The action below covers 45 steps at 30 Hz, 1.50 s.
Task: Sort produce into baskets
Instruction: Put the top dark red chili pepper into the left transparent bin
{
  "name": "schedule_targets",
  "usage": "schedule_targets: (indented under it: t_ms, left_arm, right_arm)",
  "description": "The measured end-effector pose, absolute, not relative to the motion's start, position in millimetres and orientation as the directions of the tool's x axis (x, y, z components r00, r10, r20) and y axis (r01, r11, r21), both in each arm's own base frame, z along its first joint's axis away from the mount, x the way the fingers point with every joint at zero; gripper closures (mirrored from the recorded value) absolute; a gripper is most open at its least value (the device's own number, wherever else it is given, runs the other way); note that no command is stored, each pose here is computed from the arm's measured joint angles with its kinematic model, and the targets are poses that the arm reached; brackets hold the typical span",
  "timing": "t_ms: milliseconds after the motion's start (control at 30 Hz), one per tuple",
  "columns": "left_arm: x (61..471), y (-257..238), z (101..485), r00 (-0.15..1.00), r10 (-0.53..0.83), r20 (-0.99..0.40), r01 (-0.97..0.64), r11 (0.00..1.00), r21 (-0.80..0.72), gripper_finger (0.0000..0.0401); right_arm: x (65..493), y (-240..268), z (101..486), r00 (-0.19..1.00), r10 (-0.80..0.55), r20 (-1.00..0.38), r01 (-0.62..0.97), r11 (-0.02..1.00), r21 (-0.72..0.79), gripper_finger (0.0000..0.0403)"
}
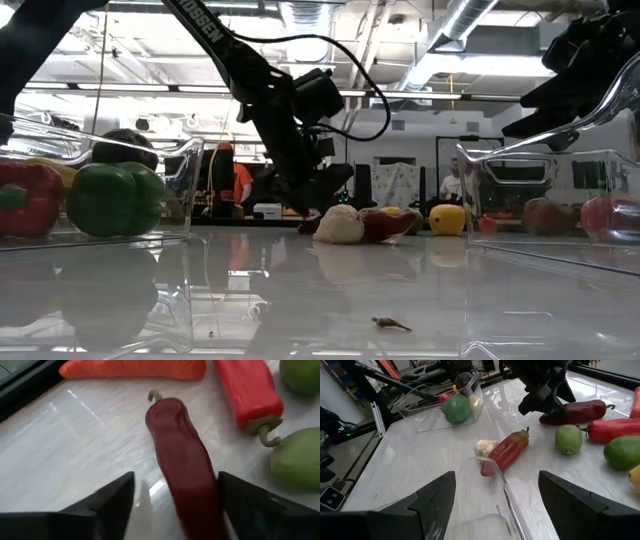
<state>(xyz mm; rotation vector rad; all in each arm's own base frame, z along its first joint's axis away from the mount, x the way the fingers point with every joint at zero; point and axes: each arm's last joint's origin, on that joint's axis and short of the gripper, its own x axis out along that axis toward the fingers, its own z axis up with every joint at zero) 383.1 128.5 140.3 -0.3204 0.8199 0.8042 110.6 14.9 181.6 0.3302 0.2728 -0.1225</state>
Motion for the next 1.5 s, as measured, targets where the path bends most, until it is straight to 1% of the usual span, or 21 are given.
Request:
schedule_targets:
  t_ms: [200, 267, 333, 467, 633, 767, 867, 933, 1067, 1167, 1233, 1333, 1500]
  left_arm:
    - [382, 127, 139, 0.415, 0.483, -0.771, -0.732, 0.681, 0.033, 0.0275]
    - [380, 126, 142, 0.416, 0.464, -0.782, -0.722, 0.691, 0.026, 0.0306]
    - [381, 125, 143, 0.432, 0.438, -0.789, -0.702, 0.712, 0.01, 0.0323]
    - [379, 124, 147, 0.433, 0.42, -0.797, -0.69, 0.724, 0.006, 0.0323]
    - [373, 122, 157, 0.418, 0.416, -0.808, -0.678, 0.734, 0.027, 0.0301]
    - [365, 118, 180, 0.429, 0.421, -0.799, -0.666, 0.745, 0.035, 0.0307]
    - [355, 107, 208, 0.466, 0.405, -0.786, -0.641, 0.767, 0.015, 0.0312]
    - [346, 95, 229, 0.504, 0.358, -0.786, -0.604, 0.797, -0.024, 0.0312]
    - [318, 62, 269, 0.563, 0.183, -0.806, -0.483, 0.864, -0.141, 0.031]
    - [290, 32, 292, 0.536, 0.099, -0.838, -0.445, 0.877, -0.182, 0.0309]
    - [272, 12, 302, 0.505, 0.094, -0.858, -0.457, 0.872, -0.174, 0.0309]
    - [247, -17, 316, 0.488, 0.115, -0.865, -0.485, 0.86, -0.159, 0.0309]
    - [211, -64, 326, 0.473, 0.086, -0.877, -0.511, 0.838, -0.193, 0.0309]
  right_arm:
    - [111, 15, 182, 0.956, -0.075, -0.284, 0.163, 0.939, 0.302, 0.0093]
    - [111, 15, 182, 0.956, -0.075, -0.284, 0.163, 0.939, 0.302, 0.0093]
    - [111, 15, 182, 0.956, -0.075, -0.284, 0.163, 0.939, 0.302, 0.0093]
    - [111, 15, 181, 0.956, -0.075, -0.285, 0.164, 0.939, 0.301, 0.0093]
    - [110, 15, 181, 0.954, -0.077, -0.29, 0.167, 0.94, 0.299, 0.0093]
    - [110, 15, 180, 0.952, -0.078, -0.295, 0.169, 0.94, 0.297, 0.0093]
    - [110, 15, 180, 0.952, -0.078, -0.296, 0.169, 0.94, 0.297, 0.0093]
    - [110, 15, 180, 0.952, -0.078, -0.297, 0.169, 0.94, 0.296, 0.0093]
    - [110, 15, 180, 0.952, -0.077, -0.297, 0.169, 0.94, 0.297, 0.0093]
    - [110, 15, 180, 0.952, -0.076, -0.297, 0.17, 0.938, 0.302, 0.0093]
    - [110, 15, 180, 0.952, -0.075, -0.298, 0.171, 0.935, 0.31, 0.0093]
    - [110, 15, 180, 0.952, -0.071, -0.298, 0.17, 0.932, 0.32, 0.0093]
    - [110, 17, 180, 0.952, -0.055, -0.3, 0.157, 0.931, 0.329, 0.0093]
